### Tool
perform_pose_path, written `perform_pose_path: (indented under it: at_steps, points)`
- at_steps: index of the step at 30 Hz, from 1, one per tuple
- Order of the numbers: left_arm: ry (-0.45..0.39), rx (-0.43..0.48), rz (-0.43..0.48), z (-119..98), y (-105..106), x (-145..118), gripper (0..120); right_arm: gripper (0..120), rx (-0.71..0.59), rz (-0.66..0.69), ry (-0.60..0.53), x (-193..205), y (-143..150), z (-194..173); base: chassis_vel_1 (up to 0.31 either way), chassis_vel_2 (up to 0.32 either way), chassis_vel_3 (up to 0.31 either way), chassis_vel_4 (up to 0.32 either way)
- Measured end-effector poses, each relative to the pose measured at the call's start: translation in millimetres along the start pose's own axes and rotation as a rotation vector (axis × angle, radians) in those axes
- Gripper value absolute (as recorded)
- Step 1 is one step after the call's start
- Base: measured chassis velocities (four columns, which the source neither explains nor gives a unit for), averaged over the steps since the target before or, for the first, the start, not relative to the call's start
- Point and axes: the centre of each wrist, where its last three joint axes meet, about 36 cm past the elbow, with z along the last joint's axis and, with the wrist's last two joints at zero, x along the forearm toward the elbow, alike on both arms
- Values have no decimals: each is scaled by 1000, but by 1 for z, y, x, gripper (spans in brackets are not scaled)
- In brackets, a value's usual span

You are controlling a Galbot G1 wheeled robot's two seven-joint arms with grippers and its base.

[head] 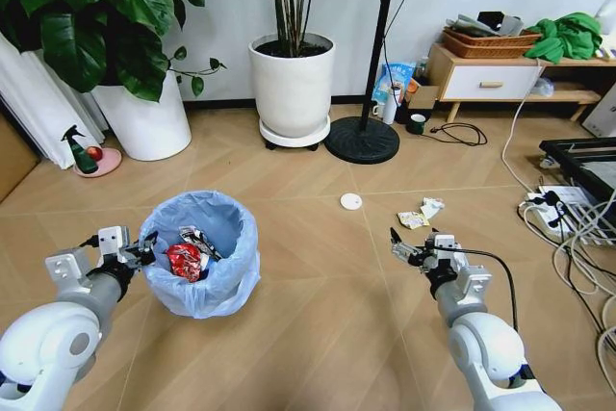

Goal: Pick up the trash bin and place the garbage on the floor into it.

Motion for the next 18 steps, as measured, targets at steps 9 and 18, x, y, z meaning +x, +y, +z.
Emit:
perform_pose_path:
  at_steps: [9, 18]
  points:
    - [-1, 1, -3, 1, 0, 1, 0, 100, 2, 2, 6, 1, 1, 2, 11, -44, -5, 53]
    - [0, 1, -1, 1, 0, 0, 0, 100, 2, 5, 9, 1, 2, 3, -99, -87, 91, 89]
